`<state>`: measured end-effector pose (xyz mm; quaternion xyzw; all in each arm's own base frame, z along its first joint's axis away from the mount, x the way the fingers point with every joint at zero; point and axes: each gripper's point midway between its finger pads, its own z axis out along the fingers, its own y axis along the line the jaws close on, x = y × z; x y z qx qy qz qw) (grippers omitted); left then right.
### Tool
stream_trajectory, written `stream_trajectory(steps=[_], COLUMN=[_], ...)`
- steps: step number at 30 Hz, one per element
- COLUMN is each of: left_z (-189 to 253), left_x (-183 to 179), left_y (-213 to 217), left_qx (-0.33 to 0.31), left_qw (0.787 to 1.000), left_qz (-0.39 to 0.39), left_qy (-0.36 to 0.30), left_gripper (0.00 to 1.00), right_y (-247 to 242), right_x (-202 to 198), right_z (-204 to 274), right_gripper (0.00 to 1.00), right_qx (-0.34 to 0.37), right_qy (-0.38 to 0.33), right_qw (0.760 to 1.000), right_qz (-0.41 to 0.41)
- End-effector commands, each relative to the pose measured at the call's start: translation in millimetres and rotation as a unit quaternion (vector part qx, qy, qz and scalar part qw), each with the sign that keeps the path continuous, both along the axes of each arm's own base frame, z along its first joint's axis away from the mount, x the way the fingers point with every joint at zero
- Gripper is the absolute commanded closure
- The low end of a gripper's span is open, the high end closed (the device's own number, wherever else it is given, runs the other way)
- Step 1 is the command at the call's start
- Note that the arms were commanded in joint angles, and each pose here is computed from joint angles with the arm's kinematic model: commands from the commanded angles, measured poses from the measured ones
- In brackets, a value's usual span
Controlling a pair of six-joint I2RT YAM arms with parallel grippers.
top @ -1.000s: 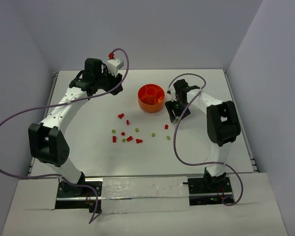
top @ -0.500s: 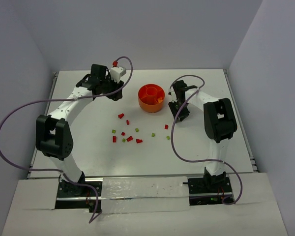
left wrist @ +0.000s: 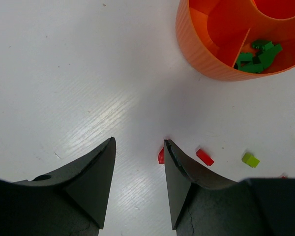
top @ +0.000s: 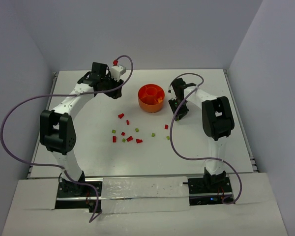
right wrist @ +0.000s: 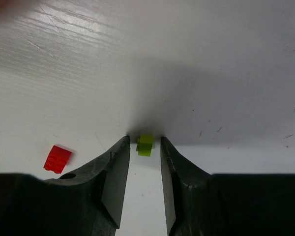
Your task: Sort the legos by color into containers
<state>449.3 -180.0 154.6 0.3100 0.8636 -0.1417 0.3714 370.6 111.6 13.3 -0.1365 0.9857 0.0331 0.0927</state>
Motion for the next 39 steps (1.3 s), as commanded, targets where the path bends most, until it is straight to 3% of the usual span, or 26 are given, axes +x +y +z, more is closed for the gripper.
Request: stream_trajectory(steps=[1,6,10,19,28,39], left_z=[17.2,14.5,11.6,13.0,18.3,21.7], left_x=[11.6,14.4,18.0,27.5,37.1,40.8], left_y=[-0.3,0.1,-0.3,-0.2,-1.4,-4.0], left_qx=[-0.008,-0.01,-0.014,-0.02,-0.029,-0.045], left_qw=[1.0,1.0,1.0,1.0,0.999,0.999], left_qz=[-0.006,-0.009,-0.01,-0.012,-0.012,0.005], left_qy=[-0.02,-0.016,-0.012,-0.012,-0.018,-0.014], left_gripper=[0.47,0.47,0.47,0.46,0.44,0.43], right_y=[-0.8,-0.8,4.9,25.1,45.8,80.4], right_x=[5.7,-3.4,-1.4,58.5,121.8,156.1], right_z=[-6.8,-4.9,10.5,79.8,172.8,185.4], right_gripper=[0.67,0.81,1.0,1.0,1.0,1.0], right_qx=[-0.002,0.004,0.029,0.082,0.15,0.197], right_qy=[0.004,0.01,-0.009,-0.107,-0.234,-0.261], right_qw=[1.0,1.0,0.999,0.99,0.96,0.943], right_qz=[-0.01,-0.002,0.011,0.031,0.034,0.058])
